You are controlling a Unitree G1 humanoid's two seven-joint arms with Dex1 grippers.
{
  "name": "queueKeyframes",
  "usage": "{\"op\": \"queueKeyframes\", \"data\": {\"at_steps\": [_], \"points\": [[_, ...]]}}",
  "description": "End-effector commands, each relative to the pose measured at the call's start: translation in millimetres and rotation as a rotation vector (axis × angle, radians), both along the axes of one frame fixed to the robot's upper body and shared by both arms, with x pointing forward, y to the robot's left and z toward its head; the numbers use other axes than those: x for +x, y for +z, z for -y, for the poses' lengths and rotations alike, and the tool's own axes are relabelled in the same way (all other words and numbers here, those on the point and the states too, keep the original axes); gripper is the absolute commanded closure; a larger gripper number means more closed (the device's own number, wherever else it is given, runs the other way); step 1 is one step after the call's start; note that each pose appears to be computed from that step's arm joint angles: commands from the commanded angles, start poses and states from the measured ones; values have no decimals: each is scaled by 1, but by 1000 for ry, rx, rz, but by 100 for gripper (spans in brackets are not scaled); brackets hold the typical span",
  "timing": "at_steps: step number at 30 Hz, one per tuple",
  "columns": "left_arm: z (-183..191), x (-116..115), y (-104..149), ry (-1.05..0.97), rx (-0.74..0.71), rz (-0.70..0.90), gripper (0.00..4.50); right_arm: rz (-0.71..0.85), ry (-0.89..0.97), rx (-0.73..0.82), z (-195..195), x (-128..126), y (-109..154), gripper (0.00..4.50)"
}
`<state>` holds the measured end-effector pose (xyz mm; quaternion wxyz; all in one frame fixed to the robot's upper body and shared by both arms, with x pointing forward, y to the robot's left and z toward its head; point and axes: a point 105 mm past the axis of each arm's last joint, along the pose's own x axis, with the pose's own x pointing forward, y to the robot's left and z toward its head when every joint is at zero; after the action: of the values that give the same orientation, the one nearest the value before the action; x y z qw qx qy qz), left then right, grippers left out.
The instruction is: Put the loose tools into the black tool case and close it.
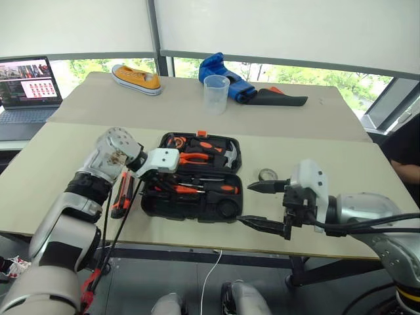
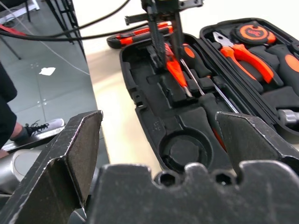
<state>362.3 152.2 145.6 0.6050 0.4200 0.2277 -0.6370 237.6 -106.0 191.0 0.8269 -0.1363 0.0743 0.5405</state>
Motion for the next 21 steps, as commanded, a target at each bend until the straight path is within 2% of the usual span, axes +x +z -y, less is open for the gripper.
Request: {"op": "queueKeyframes", "data": {"at_steps": [1,6,12,14,16,21], "points": [[-1,7,4,8,32,39,407,47,7,6,-1,-5,11,0],[-2,7,0,12,45,31,407,51,7,6,-1,-4,12,0],[0,2,7,4,2,4,407,51,9,8,-1,-3,12,0],[2,0,15,5,-48,-2,307,47,13,7,-2,-3,11,0],[-1,-2,31,15,-120,25,249,41,22,6,-4,-4,10,0],[-14,-10,47,59,-251,23,249,34,24,3,-3,-5,9,0]]}}
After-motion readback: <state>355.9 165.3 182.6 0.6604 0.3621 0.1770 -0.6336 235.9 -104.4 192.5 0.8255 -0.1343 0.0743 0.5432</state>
